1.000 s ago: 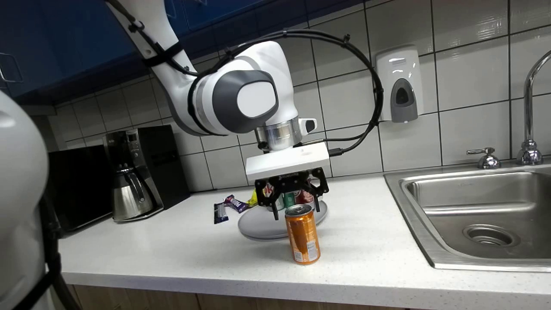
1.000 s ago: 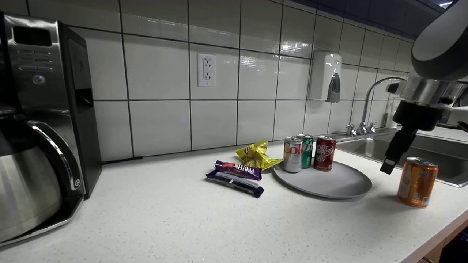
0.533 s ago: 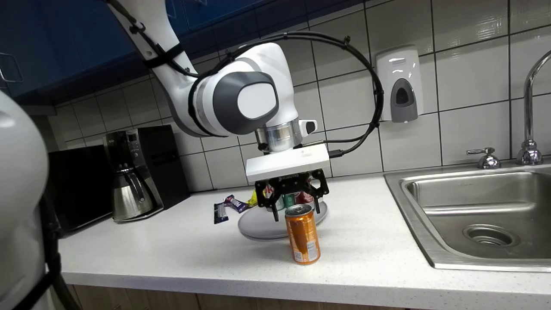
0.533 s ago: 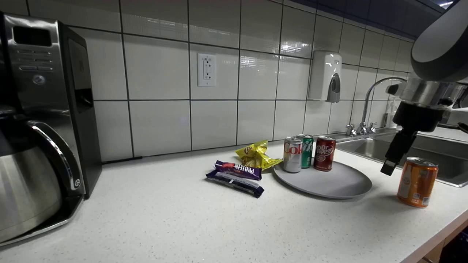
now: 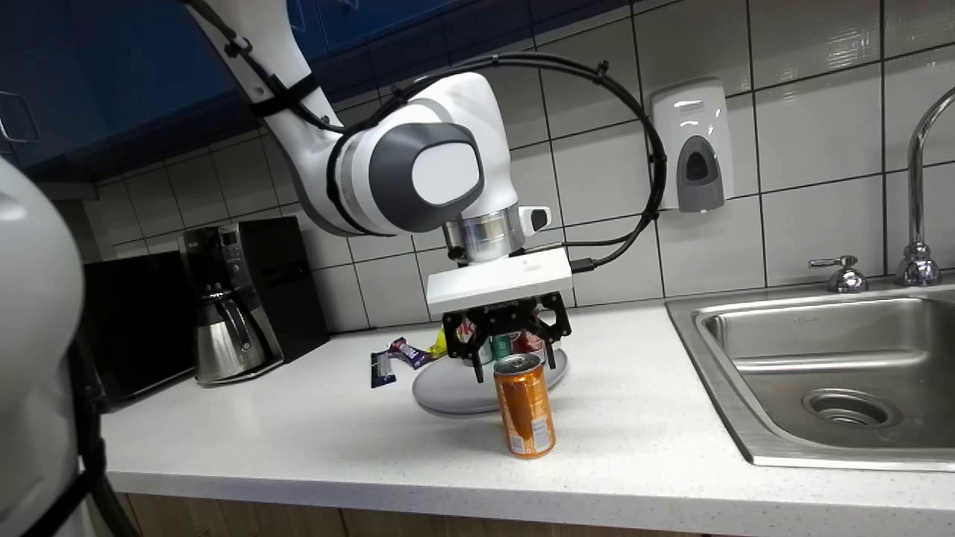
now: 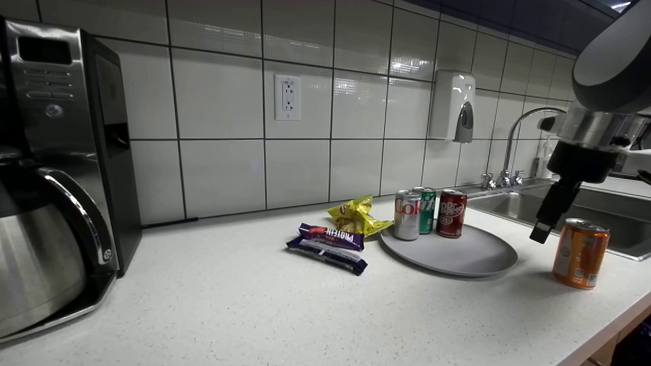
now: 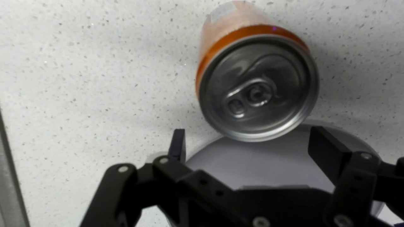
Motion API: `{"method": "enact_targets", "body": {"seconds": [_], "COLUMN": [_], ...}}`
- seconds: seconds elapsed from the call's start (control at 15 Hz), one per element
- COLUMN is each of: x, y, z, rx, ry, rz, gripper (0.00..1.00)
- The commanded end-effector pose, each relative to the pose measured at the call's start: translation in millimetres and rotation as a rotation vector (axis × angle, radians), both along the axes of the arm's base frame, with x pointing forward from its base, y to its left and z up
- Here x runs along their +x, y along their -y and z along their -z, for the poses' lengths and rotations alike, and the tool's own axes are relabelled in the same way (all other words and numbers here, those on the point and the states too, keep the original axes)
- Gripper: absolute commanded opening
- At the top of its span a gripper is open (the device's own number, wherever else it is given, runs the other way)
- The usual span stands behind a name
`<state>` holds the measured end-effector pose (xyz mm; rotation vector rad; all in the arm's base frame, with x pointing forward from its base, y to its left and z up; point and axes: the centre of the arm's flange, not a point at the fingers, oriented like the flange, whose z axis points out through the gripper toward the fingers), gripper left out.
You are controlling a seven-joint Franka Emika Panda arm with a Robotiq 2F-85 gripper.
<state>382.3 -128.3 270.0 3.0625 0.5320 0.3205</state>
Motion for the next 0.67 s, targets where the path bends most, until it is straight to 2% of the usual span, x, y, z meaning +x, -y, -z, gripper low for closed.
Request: {"method": "enact_targets", "body": {"seconds": [0.0, 0.6], "x": [-13.0, -19.9], "y": [-3.8, -7.6], "z": [-15.0, -39.3], "rx": [0.013, 0.027], "ry": [0.022, 0.045], "rz": [0.008, 0.019], "gripper": [1.0, 1.0]}}
